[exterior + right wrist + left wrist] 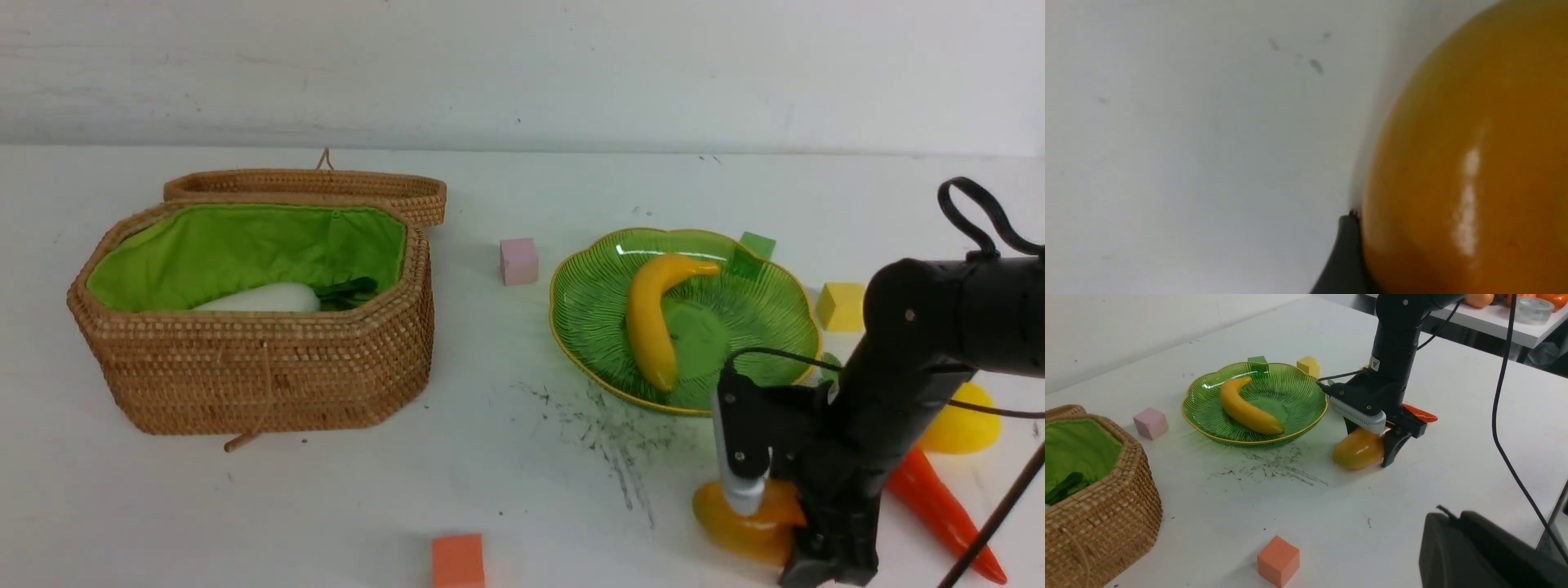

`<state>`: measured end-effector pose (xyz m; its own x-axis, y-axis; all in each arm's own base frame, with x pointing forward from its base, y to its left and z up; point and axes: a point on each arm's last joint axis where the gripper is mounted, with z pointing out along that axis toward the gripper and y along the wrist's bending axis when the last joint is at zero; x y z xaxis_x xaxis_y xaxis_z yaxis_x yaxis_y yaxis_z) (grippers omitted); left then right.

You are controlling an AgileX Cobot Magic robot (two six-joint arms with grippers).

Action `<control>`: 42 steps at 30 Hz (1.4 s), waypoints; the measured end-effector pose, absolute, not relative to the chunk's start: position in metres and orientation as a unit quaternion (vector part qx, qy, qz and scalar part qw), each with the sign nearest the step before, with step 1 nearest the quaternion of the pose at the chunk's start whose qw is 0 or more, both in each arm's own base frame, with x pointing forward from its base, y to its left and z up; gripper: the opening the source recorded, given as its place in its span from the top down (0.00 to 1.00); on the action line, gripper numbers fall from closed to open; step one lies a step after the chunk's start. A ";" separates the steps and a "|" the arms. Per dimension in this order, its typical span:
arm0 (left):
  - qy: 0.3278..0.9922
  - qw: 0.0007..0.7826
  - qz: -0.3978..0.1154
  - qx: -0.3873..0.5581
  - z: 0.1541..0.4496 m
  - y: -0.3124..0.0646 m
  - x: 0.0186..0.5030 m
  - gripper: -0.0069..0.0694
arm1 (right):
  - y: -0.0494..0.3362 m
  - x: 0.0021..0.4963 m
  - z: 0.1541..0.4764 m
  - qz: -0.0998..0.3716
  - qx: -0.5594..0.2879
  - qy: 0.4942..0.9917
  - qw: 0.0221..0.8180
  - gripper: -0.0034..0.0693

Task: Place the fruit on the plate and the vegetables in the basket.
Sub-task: Use the right arm to grab a mango and put it into the right plate

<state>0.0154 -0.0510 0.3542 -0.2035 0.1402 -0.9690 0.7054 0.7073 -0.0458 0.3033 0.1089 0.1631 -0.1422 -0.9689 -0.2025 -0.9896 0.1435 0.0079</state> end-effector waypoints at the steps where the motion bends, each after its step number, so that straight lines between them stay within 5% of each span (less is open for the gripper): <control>1: 0.734 0.561 -0.252 0.288 0.354 -0.051 0.015 0.87 | 0.110 0.299 0.166 0.084 -0.631 0.768 0.070 0.14; 15: 0.729 0.573 -0.248 0.280 0.356 -0.050 0.017 0.86 | 0.109 0.275 0.280 0.108 -0.434 0.872 0.200 0.14; 24: 0.718 0.628 -0.235 0.186 0.367 -0.040 0.028 0.86 | 0.121 0.315 0.333 0.154 -0.246 0.891 0.349 0.14; 34: 0.732 0.640 -0.202 0.115 0.367 -0.028 0.035 0.86 | 0.139 0.398 0.290 0.169 -0.159 0.908 0.350 0.14; 42: 0.753 0.615 -0.199 0.122 0.361 -0.029 0.034 0.86 | 0.116 0.437 0.238 0.164 -0.086 0.935 0.304 0.14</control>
